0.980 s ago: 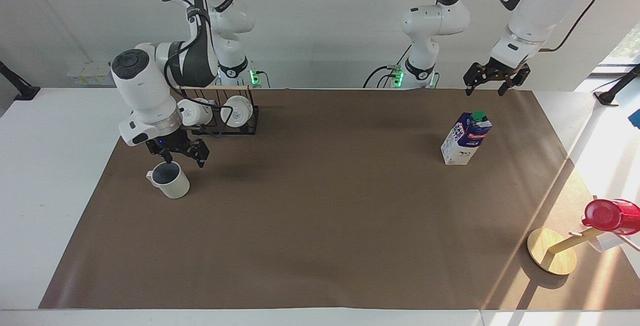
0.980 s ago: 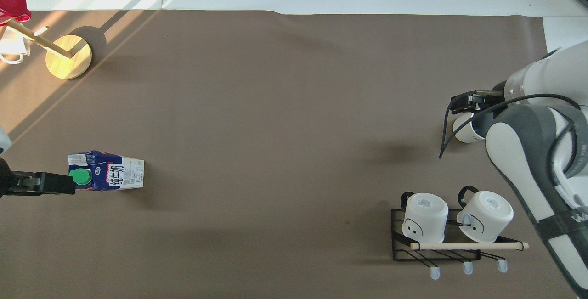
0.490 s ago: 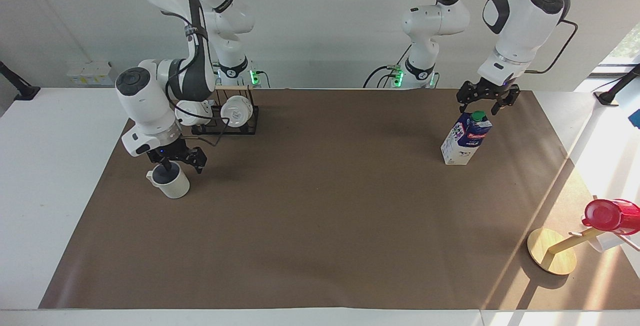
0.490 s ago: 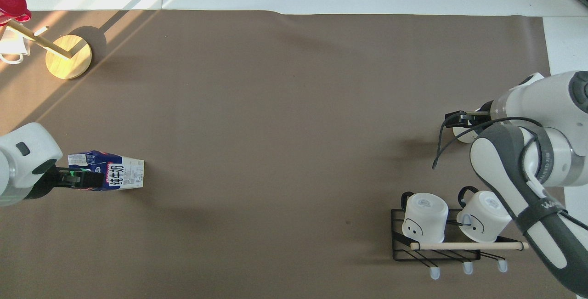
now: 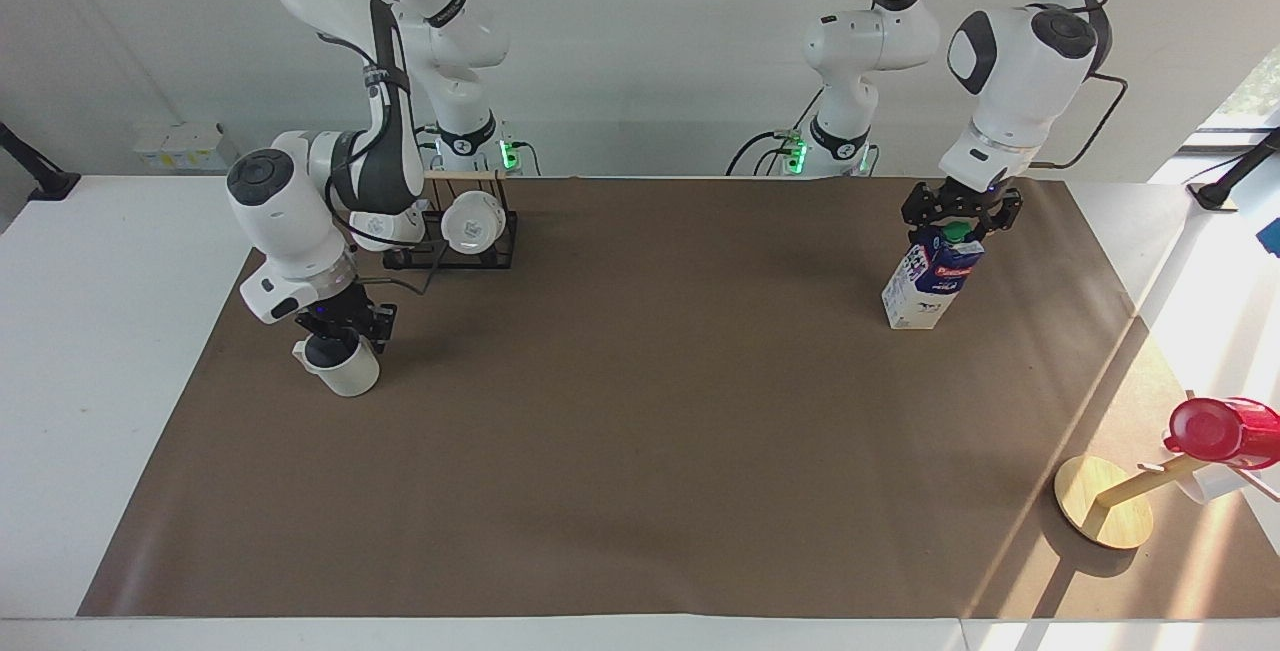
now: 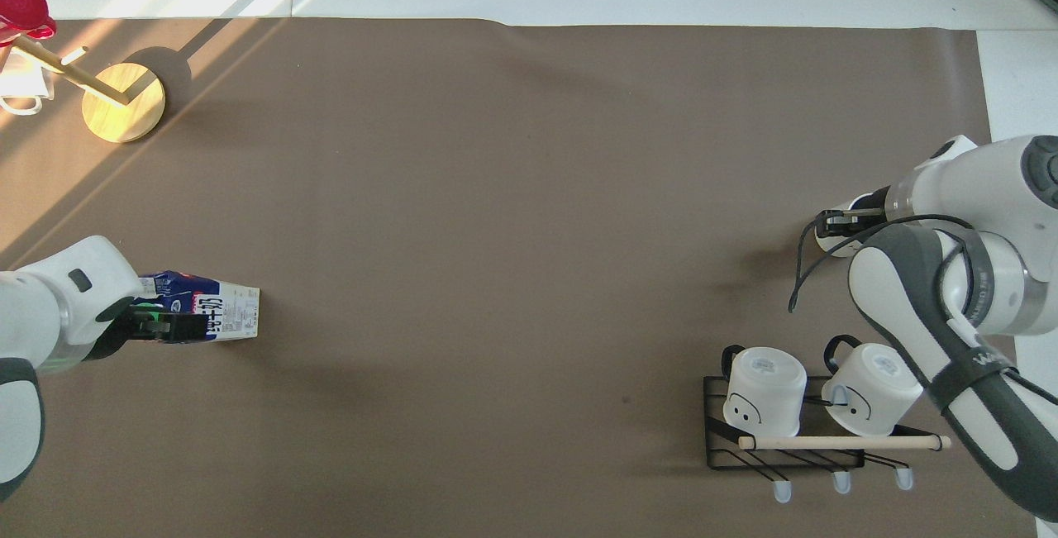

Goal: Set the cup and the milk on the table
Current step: 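Grasp the milk carton with the left gripper while the right gripper reaches the mug, then grasp the white mug with the right gripper while the left gripper lifts the carton, then set the mug down centrally with the right gripper while the left gripper carries the carton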

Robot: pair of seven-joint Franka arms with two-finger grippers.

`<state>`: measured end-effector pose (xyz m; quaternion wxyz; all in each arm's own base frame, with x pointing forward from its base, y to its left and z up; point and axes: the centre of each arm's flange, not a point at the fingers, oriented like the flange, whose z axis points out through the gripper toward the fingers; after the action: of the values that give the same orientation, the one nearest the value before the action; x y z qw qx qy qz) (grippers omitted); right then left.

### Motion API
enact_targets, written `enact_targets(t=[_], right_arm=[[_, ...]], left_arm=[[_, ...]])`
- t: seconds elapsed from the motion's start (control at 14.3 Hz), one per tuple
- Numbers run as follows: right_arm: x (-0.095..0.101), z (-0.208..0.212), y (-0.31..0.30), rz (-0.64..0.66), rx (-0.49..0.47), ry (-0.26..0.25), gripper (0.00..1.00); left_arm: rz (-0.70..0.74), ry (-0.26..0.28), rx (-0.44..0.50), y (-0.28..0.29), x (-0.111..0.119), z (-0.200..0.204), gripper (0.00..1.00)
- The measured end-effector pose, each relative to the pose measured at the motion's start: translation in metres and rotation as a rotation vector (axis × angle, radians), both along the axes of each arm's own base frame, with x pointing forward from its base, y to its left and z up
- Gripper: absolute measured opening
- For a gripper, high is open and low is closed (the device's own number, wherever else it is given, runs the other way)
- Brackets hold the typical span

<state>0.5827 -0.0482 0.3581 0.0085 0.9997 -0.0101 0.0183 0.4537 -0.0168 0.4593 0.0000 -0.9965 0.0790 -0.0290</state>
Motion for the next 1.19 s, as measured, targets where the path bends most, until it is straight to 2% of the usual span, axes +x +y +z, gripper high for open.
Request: enact_targets(t=[0.14, 0.21, 0.42, 0.49, 0.63, 0.84, 0.98, 1.19], right_arm=[[0.002, 0.004, 0.005, -0.006, 0.001, -0.005, 0.09], [0.004, 0.009, 0.012, -0.001, 0.001, -0.003, 0.04], [0.013, 0.041, 0.071, 0.021, 0.003, 0.004, 0.04], [0.015, 0.050, 0.100, 0.021, 0.005, -0.006, 0.04], [0.011, 0.061, 0.160, 0.024, 0.014, -0.027, 0.04], [-0.004, 0.072, 0.242, 0.015, 0.031, -0.047, 0.04], [-0.016, 0.075, 0.292, -0.001, 0.044, -0.054, 0.04], [-0.034, 0.071, 0.360, -0.034, 0.059, -0.049, 0.04]], left_arm=[[-0.001, -0.004, 0.000, 0.000, 0.000, 0.000, 0.96], [-0.001, -0.007, 0.000, 0.000, 0.001, 0.001, 0.87], [0.000, -0.019, -0.001, 0.001, 0.005, 0.003, 0.50], [0.000, -0.022, -0.002, 0.001, 0.008, 0.005, 0.42], [-0.001, -0.039, -0.004, 0.000, 0.020, 0.013, 0.42], [-0.003, -0.080, -0.007, -0.002, 0.045, 0.037, 0.41], [0.023, -0.069, -0.010, -0.006, 0.054, 0.049, 0.41], [0.099, -0.037, -0.019, -0.031, 0.053, 0.057, 0.41]])
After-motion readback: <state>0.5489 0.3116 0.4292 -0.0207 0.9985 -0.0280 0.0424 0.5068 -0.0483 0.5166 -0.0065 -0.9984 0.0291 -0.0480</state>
